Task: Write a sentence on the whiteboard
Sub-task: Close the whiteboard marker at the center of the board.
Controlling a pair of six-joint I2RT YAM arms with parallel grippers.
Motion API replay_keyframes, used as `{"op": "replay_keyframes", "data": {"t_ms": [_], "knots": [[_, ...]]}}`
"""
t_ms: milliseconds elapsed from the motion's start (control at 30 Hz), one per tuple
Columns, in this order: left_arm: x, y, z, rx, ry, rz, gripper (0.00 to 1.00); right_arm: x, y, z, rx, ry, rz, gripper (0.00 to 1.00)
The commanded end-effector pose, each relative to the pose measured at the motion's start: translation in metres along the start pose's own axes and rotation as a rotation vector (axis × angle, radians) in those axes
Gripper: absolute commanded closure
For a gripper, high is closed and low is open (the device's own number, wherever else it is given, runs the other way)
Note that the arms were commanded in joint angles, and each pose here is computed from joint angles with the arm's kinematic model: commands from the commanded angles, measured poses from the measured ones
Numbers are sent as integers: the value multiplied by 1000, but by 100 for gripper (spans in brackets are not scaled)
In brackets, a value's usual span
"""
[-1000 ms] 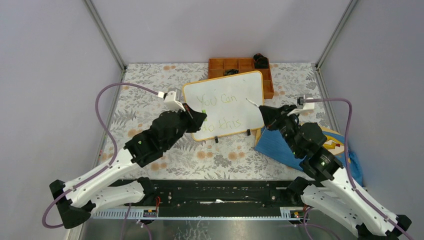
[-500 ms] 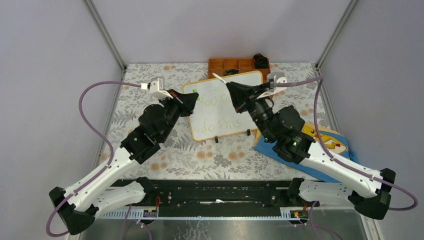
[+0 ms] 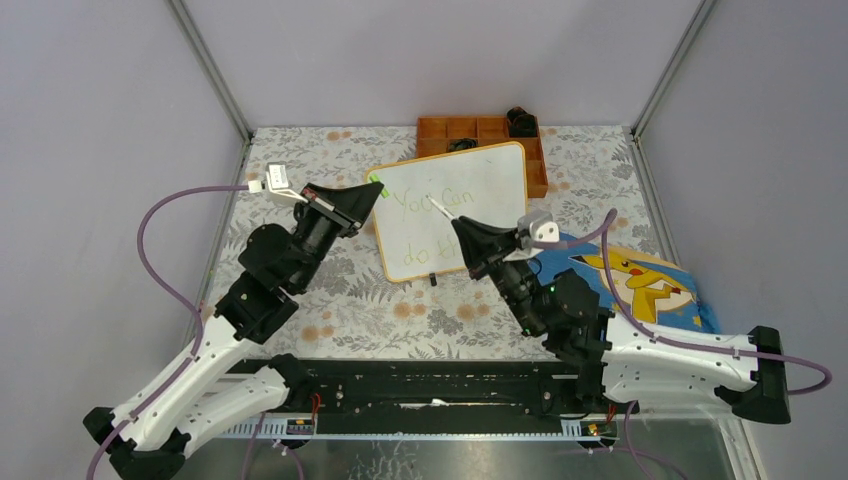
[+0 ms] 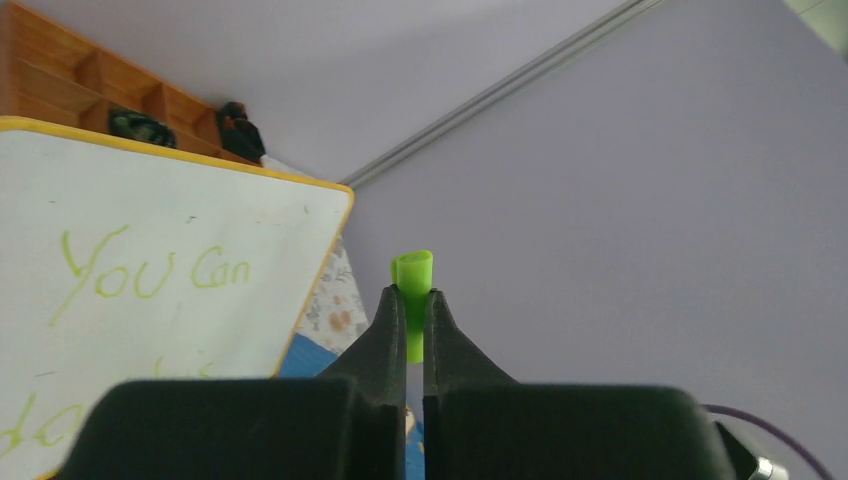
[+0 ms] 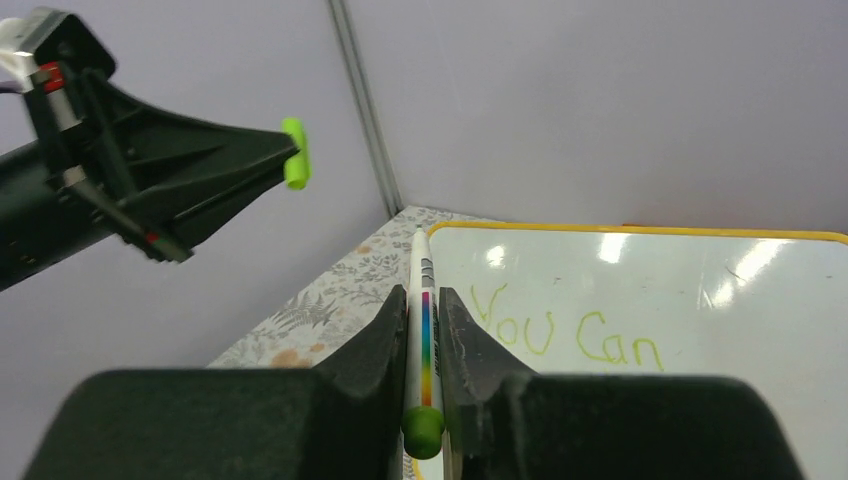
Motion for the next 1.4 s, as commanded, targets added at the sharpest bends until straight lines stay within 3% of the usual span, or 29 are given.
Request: {"op": "replay_keyframes", "data": {"t_ms": [0,233,500,933,1367], "knots": [[-36,7,11,-6,107,-143,100,5,15,43,-170,-42,-22,100],[-53,18,23,-45,197,-233,100,46,34,74,-341,74,48,100],[-70,35,36,-68,281,-299,100,77,40,76,-460,172,46,100],[-68,45,30,-26,328,-341,100,95,32,92,-514,100,57,100],[-69,54,32,-22,342,-358,100,108,27,84,-487,99,75,100]]}}
Point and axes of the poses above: each gripper's point midway between its finger pads, its own y axis back along the fingers, its own x axis along the line the jaws close on, z = x × y, the point moved 4 cm from there along y, back along the fingers, and after that the axes turned 7 degrees about y, right-handed, at the moved point
